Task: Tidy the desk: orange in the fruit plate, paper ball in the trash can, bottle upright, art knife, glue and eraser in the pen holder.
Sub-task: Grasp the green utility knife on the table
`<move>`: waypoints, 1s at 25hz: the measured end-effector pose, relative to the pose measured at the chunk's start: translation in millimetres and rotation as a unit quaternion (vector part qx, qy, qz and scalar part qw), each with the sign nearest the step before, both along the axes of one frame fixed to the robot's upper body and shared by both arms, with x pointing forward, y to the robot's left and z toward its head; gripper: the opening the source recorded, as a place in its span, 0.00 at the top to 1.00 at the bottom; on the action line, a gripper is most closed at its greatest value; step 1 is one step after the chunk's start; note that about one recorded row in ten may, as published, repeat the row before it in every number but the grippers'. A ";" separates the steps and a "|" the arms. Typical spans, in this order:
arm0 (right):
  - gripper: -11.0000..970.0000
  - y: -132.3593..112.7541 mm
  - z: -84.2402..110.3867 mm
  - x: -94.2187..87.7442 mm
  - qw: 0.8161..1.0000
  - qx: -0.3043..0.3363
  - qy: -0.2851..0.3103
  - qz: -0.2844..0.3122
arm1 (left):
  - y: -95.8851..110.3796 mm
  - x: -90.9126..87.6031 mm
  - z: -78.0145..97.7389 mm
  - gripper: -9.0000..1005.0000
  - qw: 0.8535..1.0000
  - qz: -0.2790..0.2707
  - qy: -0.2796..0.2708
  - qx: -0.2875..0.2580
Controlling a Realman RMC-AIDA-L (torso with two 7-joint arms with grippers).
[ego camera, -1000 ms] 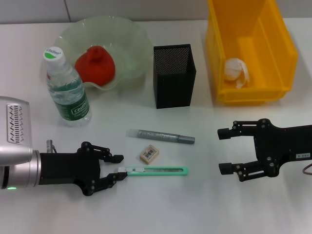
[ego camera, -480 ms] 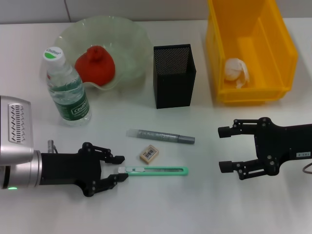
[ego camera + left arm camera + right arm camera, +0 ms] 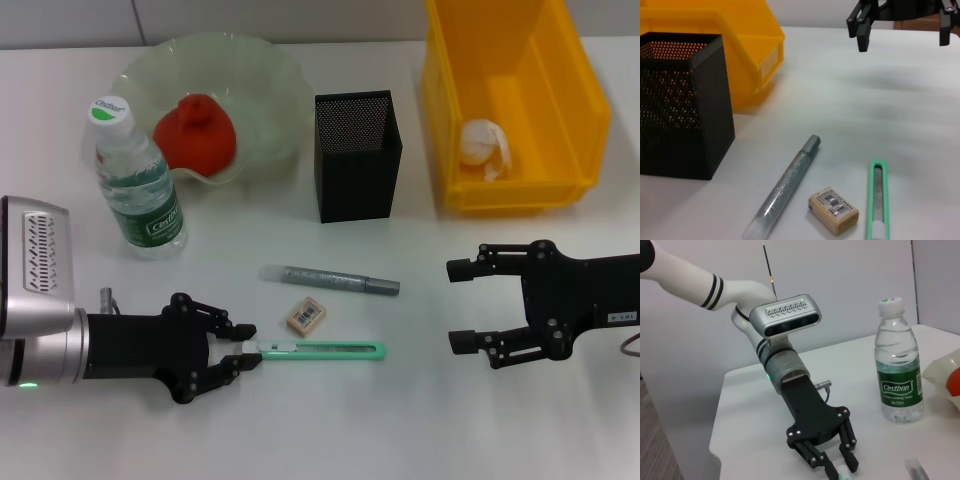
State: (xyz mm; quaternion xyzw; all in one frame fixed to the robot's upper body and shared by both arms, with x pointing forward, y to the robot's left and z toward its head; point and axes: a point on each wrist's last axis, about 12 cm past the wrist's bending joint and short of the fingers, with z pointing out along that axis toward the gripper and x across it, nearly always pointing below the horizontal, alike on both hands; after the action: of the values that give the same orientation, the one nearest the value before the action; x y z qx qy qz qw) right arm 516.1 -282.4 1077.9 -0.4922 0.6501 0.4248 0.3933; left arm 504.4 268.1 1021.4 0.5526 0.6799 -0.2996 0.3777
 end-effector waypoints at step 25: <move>0.15 0.0 1.2 -0.4 1.000 0.008 0.001 -0.003 | -2.1 0.9 2.5 0.77 1.000 -0.001 0.007 -0.009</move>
State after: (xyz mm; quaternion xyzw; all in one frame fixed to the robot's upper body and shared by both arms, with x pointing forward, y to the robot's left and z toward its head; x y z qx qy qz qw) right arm 515.6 -282.4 1079.1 -0.4869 0.6483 0.4294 0.3978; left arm 505.3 265.9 1023.9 0.5478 0.6792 -0.3102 0.3774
